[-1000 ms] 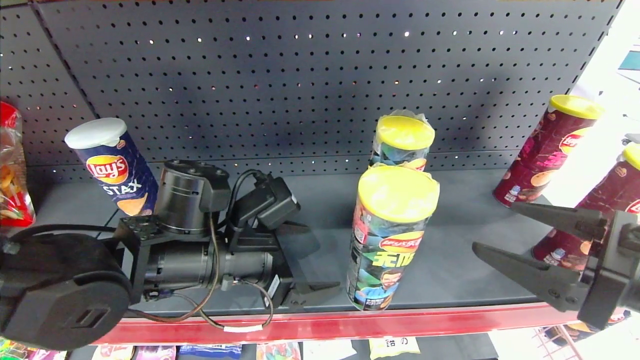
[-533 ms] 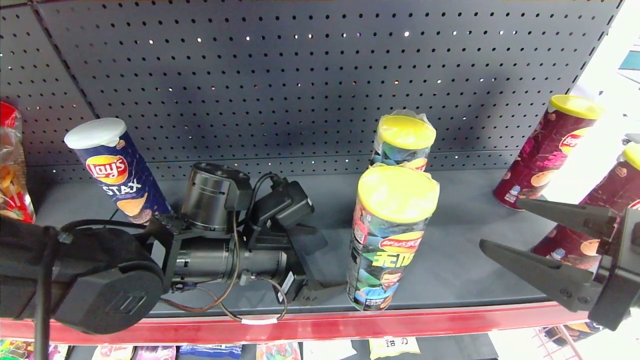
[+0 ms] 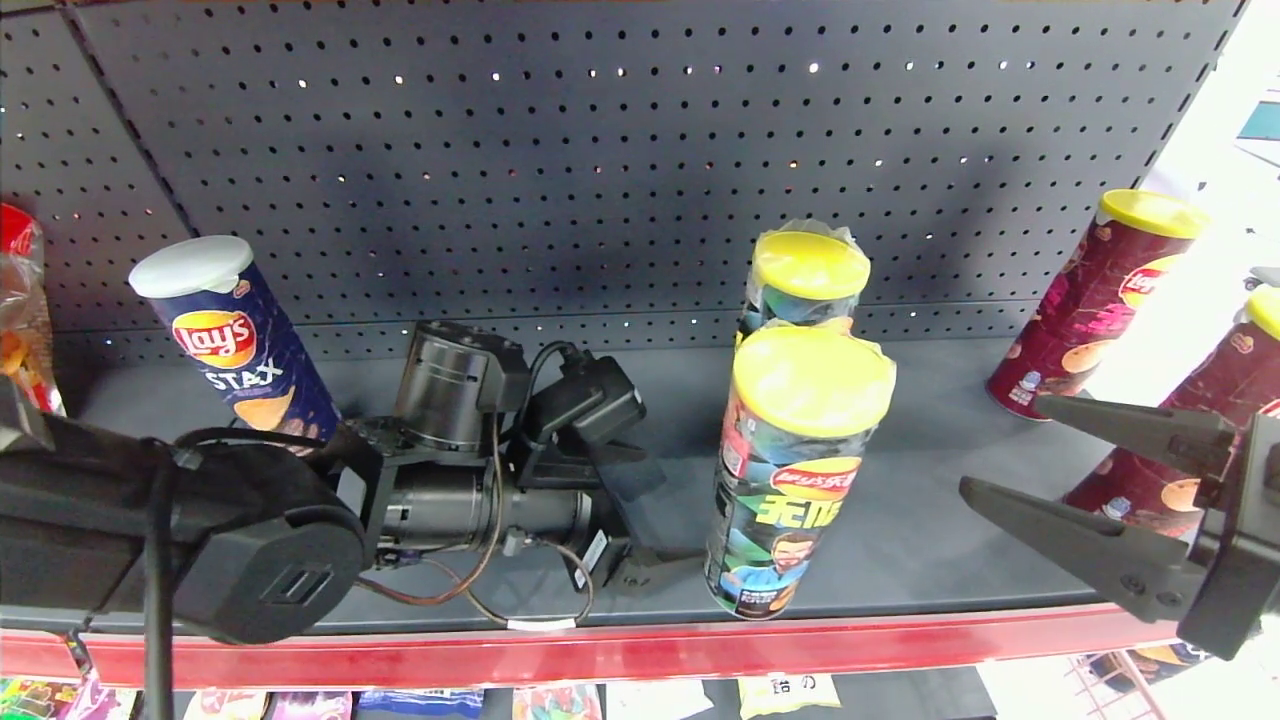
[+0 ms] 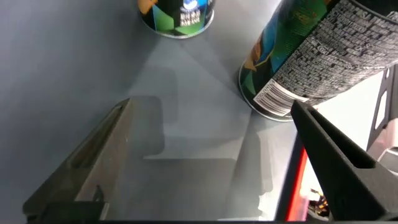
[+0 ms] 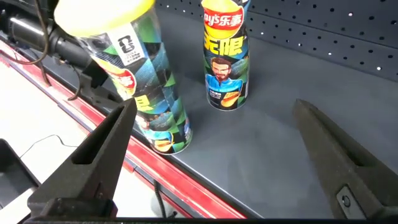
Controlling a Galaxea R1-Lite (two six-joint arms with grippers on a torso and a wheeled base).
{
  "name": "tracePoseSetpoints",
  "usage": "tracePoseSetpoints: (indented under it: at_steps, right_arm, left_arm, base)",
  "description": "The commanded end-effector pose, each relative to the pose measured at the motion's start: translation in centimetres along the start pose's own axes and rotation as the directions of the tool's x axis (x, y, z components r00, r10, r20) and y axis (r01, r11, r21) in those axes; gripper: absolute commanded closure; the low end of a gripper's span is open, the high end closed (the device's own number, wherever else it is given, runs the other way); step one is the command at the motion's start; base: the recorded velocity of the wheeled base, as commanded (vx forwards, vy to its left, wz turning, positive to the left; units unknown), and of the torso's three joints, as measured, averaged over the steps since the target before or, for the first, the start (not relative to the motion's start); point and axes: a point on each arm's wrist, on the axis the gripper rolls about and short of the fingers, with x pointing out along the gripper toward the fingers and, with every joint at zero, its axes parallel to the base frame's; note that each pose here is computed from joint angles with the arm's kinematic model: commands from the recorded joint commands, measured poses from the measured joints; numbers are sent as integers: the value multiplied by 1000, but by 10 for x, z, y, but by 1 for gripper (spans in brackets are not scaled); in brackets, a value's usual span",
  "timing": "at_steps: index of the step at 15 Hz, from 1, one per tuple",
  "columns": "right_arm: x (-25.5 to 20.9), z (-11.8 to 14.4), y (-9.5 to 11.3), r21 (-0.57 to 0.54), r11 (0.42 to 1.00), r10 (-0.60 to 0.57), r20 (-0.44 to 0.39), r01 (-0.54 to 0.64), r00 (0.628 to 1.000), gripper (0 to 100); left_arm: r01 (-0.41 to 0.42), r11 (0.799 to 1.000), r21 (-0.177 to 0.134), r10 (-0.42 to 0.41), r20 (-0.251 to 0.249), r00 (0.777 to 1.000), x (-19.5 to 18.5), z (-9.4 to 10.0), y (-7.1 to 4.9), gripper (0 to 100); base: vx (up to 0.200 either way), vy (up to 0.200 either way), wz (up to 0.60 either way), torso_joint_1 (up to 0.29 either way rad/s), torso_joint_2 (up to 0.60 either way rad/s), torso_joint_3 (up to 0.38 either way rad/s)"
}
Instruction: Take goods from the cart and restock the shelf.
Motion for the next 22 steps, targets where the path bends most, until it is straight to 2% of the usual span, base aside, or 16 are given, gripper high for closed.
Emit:
tracePoseSetpoints:
  at_steps: [1, 18, 22]
  right_arm:
    - [1, -1, 0, 0, 1000, 1, -7, -1, 1000, 0]
    - [1, -2, 0, 0, 1000, -7, -7, 7, 1000, 0]
    - [-6, -2, 0, -2, 1000, -10, 9, 10, 1000, 0]
  left_arm:
    - [-2, 1000, -2, 2, 0, 1000, 4, 0, 2, 0]
    - [-11, 1000, 2, 11, 12, 1000, 14, 5, 9, 0]
    - [-60, 998, -8, 60, 18, 998, -21, 2, 5, 0]
  base:
    - [0, 0, 0, 0, 0, 0]
    - [0, 0, 0, 0, 0, 0]
    - [0, 0, 0, 0, 0, 0]
